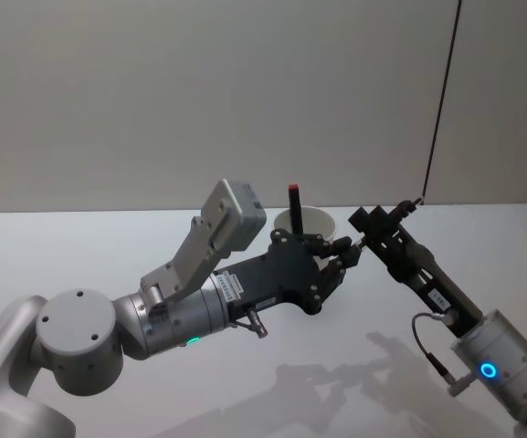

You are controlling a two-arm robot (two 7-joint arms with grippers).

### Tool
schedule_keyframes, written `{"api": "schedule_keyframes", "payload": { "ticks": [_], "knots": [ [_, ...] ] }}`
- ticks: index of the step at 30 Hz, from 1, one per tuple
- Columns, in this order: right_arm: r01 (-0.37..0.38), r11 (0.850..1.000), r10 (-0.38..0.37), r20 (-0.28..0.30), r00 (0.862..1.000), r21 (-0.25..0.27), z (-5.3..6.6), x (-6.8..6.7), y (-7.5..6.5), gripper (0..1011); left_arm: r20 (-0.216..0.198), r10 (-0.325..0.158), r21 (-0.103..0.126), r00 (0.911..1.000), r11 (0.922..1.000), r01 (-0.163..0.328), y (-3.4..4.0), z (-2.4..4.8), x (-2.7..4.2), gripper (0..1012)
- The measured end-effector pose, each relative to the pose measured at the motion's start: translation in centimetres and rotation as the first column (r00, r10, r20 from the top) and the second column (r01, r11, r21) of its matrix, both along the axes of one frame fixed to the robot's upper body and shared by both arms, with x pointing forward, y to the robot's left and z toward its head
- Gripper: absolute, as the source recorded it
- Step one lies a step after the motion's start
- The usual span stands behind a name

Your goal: Place the pen into the pen holder.

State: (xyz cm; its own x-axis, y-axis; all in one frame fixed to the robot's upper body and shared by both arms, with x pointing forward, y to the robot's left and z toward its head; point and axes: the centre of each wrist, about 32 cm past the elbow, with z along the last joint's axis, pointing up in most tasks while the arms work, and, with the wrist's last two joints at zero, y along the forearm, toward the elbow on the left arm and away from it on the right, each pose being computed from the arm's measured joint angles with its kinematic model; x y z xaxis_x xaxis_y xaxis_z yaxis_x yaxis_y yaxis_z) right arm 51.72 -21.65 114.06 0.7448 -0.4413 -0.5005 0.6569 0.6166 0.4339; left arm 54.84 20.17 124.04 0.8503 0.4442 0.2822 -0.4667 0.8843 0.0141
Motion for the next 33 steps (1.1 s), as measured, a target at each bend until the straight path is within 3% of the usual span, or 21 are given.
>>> {"api": "schedule_keyframes", "payload": {
  "ticks": [3,6,21,33],
  "knots": [
    [-0.001,1.0,0.001,0.002,1.0,0.0,0.0,0.01,0.02,773,0.0,0.0,0.0,1.0,1.0,0.0,0.0,0.0,0.0,135],
    [-0.002,1.0,0.002,0.003,1.0,-0.002,0.0,0.0,-0.02,633,0.0,0.0,0.0,1.0,1.0,0.0,0.0,0.0,0.0,135],
    [0.0,1.0,0.0,0.009,1.0,-0.005,0.02,-0.22,-0.43,185,0.0,0.0,0.0,1.0,1.0,0.0,0.0,0.0,0.0,135],
    [0.006,1.0,-0.006,0.014,1.0,-0.01,0.06,-0.44,-0.77,132,0.0,0.0,0.0,1.0,1.0,0.0,0.0,0.0,0.0,130]
  ]
}}
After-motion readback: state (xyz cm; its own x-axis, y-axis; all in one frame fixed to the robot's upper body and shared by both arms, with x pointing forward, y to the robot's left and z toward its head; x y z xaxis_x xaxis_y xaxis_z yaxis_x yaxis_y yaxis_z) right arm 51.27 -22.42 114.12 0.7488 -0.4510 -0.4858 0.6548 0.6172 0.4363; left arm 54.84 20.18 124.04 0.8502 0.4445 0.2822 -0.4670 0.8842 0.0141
